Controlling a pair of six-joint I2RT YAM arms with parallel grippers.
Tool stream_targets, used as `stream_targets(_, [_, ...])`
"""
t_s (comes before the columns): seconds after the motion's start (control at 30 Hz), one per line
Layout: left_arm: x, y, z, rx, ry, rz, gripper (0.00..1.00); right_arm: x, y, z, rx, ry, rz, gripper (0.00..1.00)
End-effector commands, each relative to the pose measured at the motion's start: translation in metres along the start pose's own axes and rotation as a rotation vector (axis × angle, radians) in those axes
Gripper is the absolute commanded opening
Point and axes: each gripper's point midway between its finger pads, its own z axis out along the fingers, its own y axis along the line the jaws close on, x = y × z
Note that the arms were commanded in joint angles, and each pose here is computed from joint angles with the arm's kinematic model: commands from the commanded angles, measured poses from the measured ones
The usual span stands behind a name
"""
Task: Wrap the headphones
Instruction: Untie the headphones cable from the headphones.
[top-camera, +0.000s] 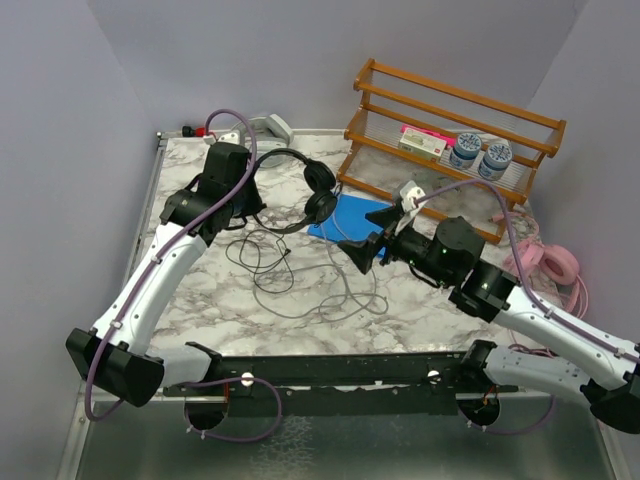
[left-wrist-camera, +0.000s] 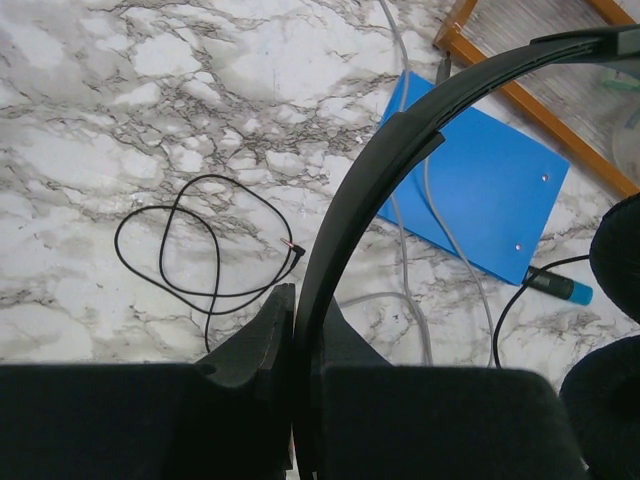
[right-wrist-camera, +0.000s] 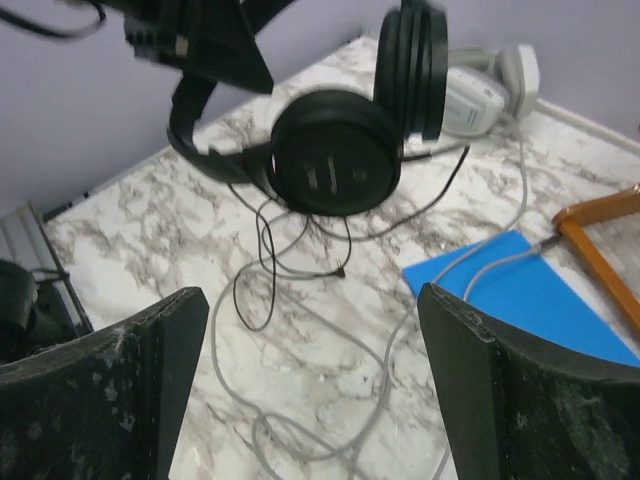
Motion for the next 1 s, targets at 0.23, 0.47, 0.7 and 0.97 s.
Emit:
stream_targets(0.23, [-0.017,-0.051,-0.036,0.251,0.029,-0.064,0.0,0.067,0.046,-0.006,-0.321,-0.123,-0.036,0.96])
stream_targets(0.47, [-0.027,-0.076,-0.063,0.377,0.043,-0.11,0.0,0.079,0.061,0.022,-0.419,-0.167,-0.052,0.82])
stream_targets(0.7, [-0.038,-0.093,-0.086,0.458,0.063,-0.131,0.0,0.079,0.065,0.056,-0.451,-0.271,-0.056,0.75])
stream_targets(0.97, [-0.042,-0.107,-0.107,0.543,0.078,-0.157,0.0,0.082,0.058,0.093,-0.408,-0.356,0.004,0.75])
